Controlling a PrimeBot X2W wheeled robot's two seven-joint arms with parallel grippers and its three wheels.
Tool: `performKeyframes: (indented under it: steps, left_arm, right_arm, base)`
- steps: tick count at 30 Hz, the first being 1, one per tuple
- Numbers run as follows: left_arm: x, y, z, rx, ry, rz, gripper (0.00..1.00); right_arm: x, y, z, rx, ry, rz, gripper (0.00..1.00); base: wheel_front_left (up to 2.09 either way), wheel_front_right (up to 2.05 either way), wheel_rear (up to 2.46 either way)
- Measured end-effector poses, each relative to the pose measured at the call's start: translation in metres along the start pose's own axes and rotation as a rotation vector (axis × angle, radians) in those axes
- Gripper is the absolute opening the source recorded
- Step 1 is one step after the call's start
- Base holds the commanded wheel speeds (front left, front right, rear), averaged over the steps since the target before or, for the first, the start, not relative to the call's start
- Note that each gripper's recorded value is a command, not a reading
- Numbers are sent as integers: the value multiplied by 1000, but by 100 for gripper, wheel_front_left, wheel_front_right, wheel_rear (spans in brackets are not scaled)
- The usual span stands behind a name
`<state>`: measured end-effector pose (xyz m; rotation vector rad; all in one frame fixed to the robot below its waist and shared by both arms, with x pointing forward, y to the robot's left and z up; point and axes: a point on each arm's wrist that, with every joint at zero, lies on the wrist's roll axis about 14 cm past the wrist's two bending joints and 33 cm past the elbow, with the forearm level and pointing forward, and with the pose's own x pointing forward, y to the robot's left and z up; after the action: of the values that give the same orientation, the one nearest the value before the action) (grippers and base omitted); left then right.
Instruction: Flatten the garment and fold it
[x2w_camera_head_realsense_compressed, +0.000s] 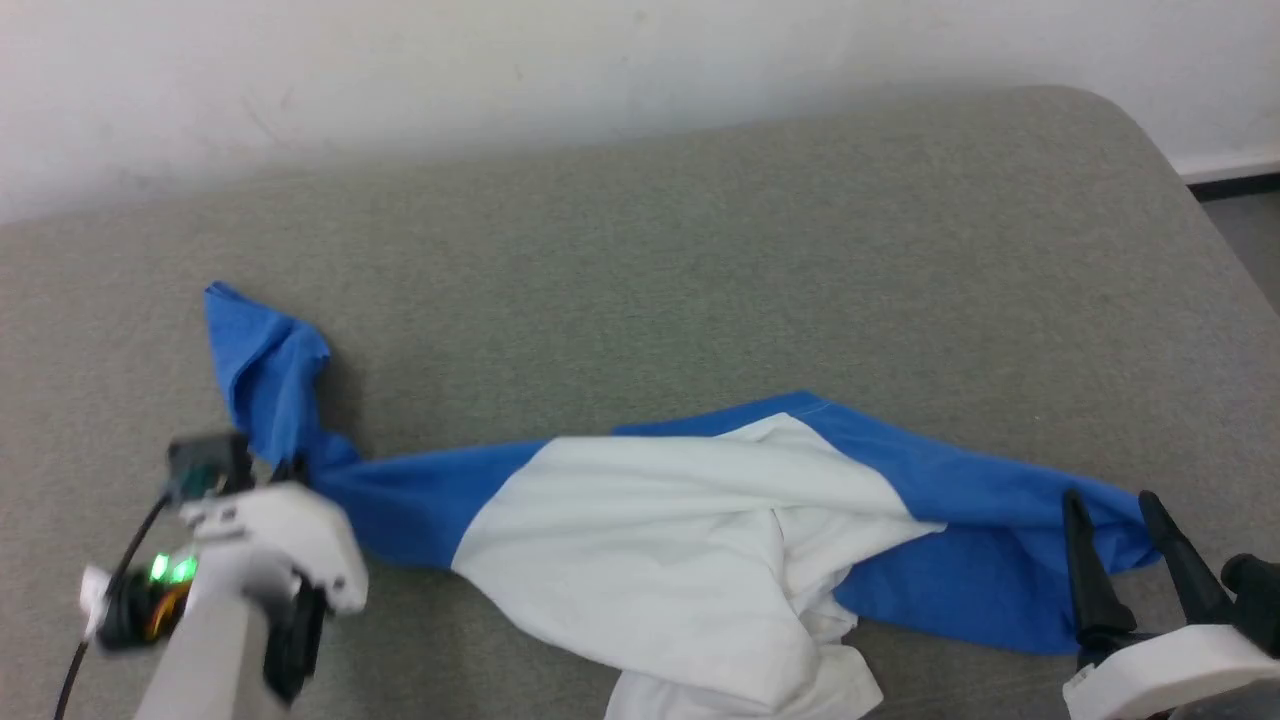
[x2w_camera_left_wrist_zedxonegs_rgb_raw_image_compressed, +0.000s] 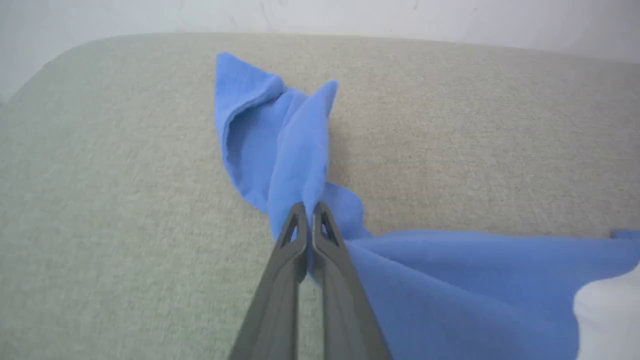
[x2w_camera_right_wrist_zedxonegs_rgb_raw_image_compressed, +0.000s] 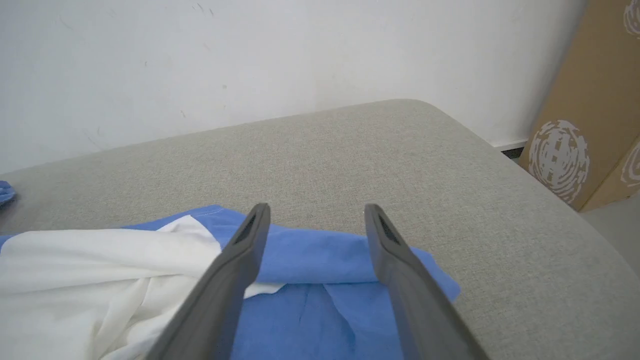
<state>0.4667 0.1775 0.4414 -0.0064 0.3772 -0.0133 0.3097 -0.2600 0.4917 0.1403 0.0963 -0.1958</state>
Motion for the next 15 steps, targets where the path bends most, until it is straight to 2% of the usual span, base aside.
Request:
performKeyframes:
  steps: [6,11,12,13,14,15]
  left_arm:
    - [-72,41,-71,-133,145,118,0]
    - [-117,37,-127,-227,284,155,0]
    - [-119,34,-130,-256,286,160,9]
    - [-120,33,-130,-258,277,164,93]
    - [-119,32,-127,-259,256,163,100]
    - [-117,32,-119,-262,216,163,100]
  right_arm:
    - [5,13,2,4,-1,45,100]
    - [7,23,4,5,-2,75,100]
    - [7,24,5,5,-5,78,100]
    - [7,24,6,4,-7,79,100]
    - [7,24,6,1,-5,79,100]
    - [7,24,7,-4,-5,79,100]
  base:
    - [0,0,0]
    - [0,0,0]
    - [0,0,0]
    - [0,0,0]
    - [0,0,0]
    - [0,0,0]
